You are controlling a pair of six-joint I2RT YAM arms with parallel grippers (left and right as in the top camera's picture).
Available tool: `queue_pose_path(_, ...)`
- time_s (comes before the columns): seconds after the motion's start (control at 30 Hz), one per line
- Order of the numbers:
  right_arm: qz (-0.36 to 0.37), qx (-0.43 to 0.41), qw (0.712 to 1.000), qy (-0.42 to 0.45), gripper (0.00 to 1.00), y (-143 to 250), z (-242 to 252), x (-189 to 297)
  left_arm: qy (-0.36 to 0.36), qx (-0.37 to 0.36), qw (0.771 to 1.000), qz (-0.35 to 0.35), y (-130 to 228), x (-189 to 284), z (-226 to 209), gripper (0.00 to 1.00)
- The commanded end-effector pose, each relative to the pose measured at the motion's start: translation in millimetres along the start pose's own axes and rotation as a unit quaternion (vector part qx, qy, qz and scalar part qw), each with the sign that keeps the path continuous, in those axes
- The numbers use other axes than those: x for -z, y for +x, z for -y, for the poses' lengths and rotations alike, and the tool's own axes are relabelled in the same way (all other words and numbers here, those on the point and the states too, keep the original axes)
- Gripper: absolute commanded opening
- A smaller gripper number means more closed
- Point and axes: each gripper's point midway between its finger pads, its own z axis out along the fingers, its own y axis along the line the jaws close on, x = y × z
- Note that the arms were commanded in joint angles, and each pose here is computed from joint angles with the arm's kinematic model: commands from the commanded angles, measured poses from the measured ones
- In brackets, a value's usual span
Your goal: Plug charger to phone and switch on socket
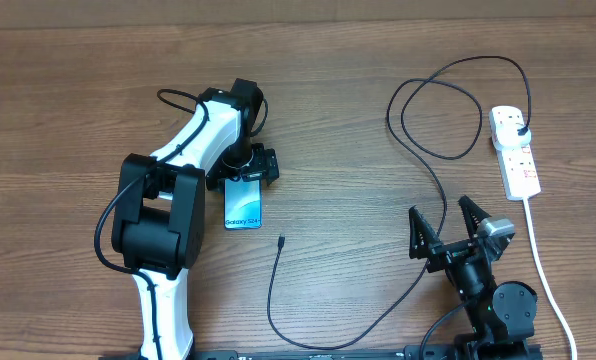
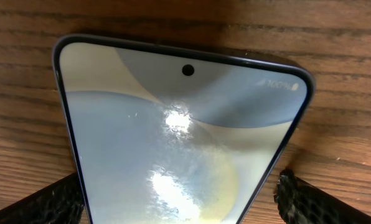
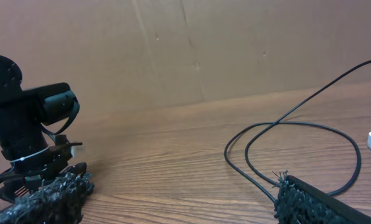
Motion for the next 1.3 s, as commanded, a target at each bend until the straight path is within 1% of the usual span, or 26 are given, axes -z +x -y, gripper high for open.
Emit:
queue_pose_path(0.0,0.014,0.005,0.999,0.032,1.00,-2.8,11.2,0.3,-0.001,-0.001,1.000,-0.002,0.9,-11.7,2.9,1.00)
queue_pose_path(0.17,0.003,0.003,1.000,0.026,1.00,2.0,9.3,0.1,0.017,-0.002,1.000,-0.012,4.5,-11.6,9.0,1.00)
queue_pose_path(0.37,-0.001,-0.041,0.999,0.020,1.00,4.3,7.4,-0.1,0.009,-0.003,1.000,-0.006,2.3,-11.7,6.3,1.00)
queue_pose_path(0.5,-0.006,-0.127,0.992,0.014,1.00,6.7,5.3,-0.8,0.010,-0.004,1.000,-0.005,1.7,-11.7,6.8,1.00)
queue_pose_path(0.53,-0.007,-0.135,0.991,0.014,1.00,7.1,5.3,-0.9,0.010,-0.004,1.000,-0.005,1.8,-11.8,6.8,1.00)
queue_pose_path(0.67,-0.042,-0.139,0.989,-0.016,1.00,15.9,-6.9,-1.2,0.008,-0.003,1.000,-0.008,3.9,-13.8,5.4,1.00)
queue_pose_path(0.77,-0.075,-0.146,0.986,0.003,1.00,18.1,-4.8,1.3,0.008,-0.003,1.000,-0.008,3.9,-13.8,5.4,1.00)
queue_pose_path(0.83,-0.084,-0.147,0.985,0.014,1.00,8.0,-5.2,3.0,0.008,-0.003,1.000,-0.009,4.1,-13.8,5.2,1.00)
queue_pose_path(0.93,-0.082,-0.147,0.986,0.016,1.00,-23.2,-12.4,2.8,0.013,-0.020,1.000,-0.013,5.5,-13.7,6.5,1.00)
queue_pose_path(1.0,-0.095,-0.149,0.984,0.021,1.00,-43.3,-17.6,2.4,0.024,-0.039,0.999,-0.015,6.5,-13.5,10.1,1.00)
queue_pose_path(1.13,-0.155,-0.157,0.975,0.039,1.00,-73.7,-28.3,6.7,0.055,-0.082,0.995,-0.030,13.2,-12.4,19.7,1.00)
queue_pose_path(1.27,-0.214,-0.170,0.961,0.046,1.00,-97.8,-41.1,11.6,0.053,-0.089,0.994,-0.037,16.3,-12.3,18.0,1.00)
